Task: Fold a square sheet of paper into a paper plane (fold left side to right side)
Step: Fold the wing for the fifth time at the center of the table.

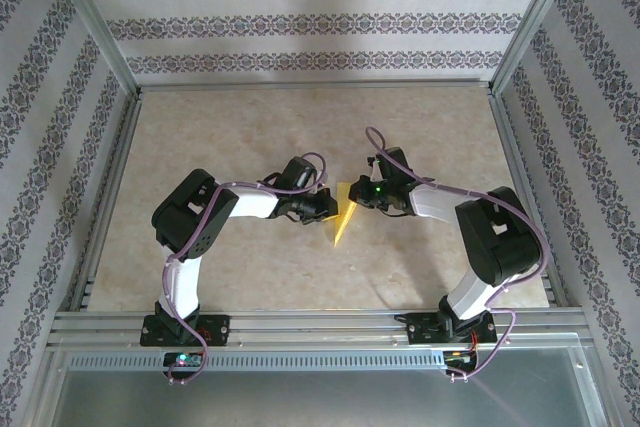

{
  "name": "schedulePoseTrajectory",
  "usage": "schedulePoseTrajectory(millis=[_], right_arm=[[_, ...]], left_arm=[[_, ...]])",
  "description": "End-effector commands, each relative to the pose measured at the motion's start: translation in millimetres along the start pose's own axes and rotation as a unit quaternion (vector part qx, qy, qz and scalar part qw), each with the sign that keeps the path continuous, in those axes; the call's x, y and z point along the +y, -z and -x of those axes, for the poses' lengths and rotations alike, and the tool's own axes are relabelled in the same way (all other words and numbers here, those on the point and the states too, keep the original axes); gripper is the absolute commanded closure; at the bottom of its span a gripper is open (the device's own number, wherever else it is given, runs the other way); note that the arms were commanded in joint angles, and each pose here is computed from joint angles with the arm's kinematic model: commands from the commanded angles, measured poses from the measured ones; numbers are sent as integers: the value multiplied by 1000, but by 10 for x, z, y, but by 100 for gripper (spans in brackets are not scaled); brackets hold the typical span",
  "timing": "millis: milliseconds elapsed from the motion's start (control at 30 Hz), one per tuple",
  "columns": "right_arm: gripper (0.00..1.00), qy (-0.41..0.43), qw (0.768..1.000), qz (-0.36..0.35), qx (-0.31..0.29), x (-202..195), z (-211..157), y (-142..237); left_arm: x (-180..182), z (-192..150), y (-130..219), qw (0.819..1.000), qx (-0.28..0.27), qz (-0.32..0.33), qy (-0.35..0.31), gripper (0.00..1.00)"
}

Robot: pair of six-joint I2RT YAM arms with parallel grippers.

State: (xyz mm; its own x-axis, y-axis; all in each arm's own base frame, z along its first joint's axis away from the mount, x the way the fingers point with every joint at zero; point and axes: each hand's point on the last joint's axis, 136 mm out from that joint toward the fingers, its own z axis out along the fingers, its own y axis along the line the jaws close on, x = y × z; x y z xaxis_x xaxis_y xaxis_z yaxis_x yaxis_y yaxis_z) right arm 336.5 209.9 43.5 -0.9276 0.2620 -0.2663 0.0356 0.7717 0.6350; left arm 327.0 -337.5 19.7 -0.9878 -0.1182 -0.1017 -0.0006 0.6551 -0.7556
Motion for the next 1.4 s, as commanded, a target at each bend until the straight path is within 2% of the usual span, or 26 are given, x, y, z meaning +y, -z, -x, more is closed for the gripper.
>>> schedulePoseTrajectory(millis=[0, 567, 900, 1000, 1167, 1367], right_arm=[[96, 13, 1000, 3, 8, 48, -9, -69], [96, 9, 999, -30, 18, -172, -88, -174], [98, -8, 997, -67, 45, -468, -328, -217], [100, -15, 996, -77, 52, -568, -418, -215], [100, -17, 995, -85, 59, -645, -499, -220], [100, -14, 995, -81, 58, -626, -491, -214]], left_arm=[[685, -27, -3, 992, -12, 119, 34, 100], [792, -69, 0, 989, -7, 143, 49, 100], [747, -53, 5, 990, -9, 134, 46, 100], [647, -12, 50, 992, -17, 122, 38, 95], [369, 69, 229, 995, -37, 97, 11, 81], [10, 114, 495, 996, -52, 68, -18, 76]])
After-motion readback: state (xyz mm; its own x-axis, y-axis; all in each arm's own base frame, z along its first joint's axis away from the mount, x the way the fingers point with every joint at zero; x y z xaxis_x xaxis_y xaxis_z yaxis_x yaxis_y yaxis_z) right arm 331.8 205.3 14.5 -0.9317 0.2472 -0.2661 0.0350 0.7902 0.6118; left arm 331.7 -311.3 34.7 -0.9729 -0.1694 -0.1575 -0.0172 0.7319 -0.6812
